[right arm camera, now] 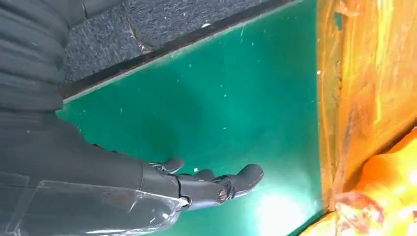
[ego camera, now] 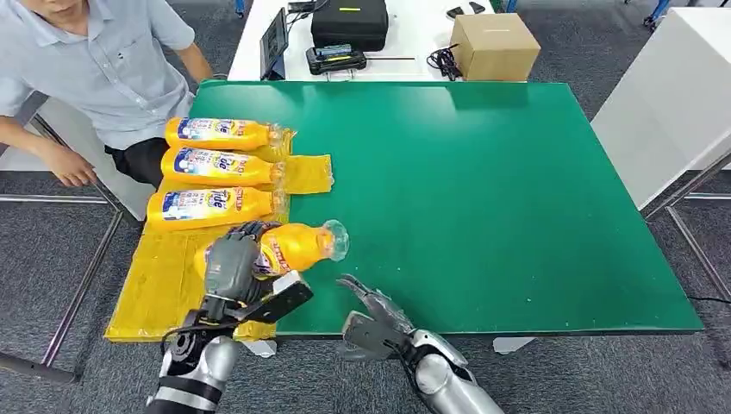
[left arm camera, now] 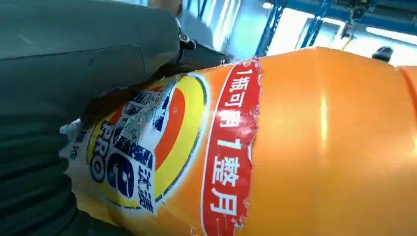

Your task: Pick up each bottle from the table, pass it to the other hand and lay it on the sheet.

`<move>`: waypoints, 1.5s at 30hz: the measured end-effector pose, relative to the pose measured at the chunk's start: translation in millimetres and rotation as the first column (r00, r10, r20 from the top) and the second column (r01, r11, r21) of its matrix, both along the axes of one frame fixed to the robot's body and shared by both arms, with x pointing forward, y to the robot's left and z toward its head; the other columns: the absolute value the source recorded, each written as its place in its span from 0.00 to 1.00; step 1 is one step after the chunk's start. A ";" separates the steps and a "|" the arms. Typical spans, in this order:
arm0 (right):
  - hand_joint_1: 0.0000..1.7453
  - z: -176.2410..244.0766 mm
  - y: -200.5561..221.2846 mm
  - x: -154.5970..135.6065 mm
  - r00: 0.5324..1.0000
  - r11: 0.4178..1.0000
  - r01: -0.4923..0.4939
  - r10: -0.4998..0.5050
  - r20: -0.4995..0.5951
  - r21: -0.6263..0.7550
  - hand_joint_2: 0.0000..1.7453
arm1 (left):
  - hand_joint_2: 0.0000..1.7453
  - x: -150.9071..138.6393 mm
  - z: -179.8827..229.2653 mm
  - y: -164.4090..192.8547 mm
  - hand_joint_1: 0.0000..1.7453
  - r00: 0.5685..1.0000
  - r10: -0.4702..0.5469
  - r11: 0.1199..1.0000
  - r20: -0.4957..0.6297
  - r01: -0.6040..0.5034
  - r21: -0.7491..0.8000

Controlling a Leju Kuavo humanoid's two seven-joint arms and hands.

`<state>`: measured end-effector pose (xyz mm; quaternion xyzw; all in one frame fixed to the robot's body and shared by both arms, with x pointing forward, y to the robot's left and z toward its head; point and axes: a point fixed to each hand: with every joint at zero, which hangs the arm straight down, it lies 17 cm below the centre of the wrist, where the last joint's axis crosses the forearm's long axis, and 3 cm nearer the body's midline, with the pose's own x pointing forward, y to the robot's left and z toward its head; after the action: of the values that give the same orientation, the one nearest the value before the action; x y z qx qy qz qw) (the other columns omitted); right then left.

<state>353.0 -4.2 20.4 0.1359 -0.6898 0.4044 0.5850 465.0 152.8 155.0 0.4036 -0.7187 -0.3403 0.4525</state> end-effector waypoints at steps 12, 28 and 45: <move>0.00 6.4 2.3 -1.9 1.000 0.999 -0.017 0.017 0.000 0.036 1.00 | 1.00 39.3 -86.2 22.7 1.00 0.967 0.030 0.945 -0.252 0.055 0.323; 0.00 10.9 -0.1 5.9 1.000 0.999 -0.014 0.013 0.011 0.048 1.00 | 1.00 68.3 -127.9 46.6 0.00 0.904 0.108 0.889 -0.413 0.098 0.448; 0.00 9.8 -2.6 12.9 1.000 0.999 -0.010 0.010 0.012 0.039 1.00 | 1.00 68.7 -146.4 48.4 0.00 0.855 0.089 0.891 -0.511 0.162 0.425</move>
<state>365.9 -6.8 30.2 0.1484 -0.7002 0.3946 0.5761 533.6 201.2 8.6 0.3771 -0.4785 -0.6028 0.5153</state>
